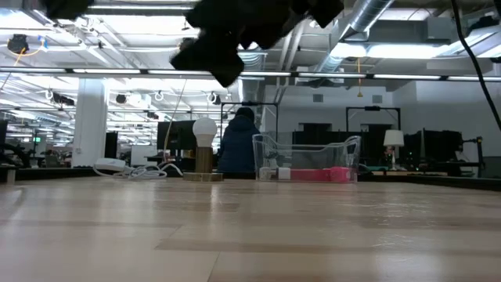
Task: Pick & Place Office items
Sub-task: Put the black digital clock into the yellow basket
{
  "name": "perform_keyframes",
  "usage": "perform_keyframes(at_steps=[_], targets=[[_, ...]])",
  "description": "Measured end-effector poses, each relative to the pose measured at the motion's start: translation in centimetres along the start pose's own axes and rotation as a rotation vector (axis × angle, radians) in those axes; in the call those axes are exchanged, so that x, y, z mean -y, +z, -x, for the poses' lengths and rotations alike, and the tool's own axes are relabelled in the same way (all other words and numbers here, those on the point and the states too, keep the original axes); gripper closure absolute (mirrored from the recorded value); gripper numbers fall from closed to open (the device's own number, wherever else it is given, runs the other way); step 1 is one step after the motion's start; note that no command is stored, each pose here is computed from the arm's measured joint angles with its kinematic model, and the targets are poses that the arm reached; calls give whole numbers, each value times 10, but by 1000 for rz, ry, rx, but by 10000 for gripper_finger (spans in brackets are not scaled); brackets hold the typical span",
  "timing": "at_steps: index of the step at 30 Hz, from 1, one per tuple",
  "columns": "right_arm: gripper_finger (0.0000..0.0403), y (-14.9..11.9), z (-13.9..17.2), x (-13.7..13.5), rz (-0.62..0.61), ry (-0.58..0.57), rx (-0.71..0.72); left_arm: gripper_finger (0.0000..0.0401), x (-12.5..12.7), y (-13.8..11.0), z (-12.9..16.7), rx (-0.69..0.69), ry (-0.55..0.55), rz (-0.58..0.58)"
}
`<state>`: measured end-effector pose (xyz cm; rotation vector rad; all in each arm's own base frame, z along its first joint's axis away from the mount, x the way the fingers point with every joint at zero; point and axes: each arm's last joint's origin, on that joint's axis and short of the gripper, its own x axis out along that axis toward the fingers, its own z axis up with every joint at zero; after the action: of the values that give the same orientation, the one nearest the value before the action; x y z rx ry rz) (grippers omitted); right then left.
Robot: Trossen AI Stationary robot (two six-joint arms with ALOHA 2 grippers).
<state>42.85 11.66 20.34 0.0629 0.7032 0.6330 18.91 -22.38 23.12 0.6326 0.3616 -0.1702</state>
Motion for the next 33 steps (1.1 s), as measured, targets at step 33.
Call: perform_keyframes(at_steps=[33], targets=[[205, -24, -3, -17, -214, -52, -248, 342, 21, -15, 76, -967, -564, 1045]])
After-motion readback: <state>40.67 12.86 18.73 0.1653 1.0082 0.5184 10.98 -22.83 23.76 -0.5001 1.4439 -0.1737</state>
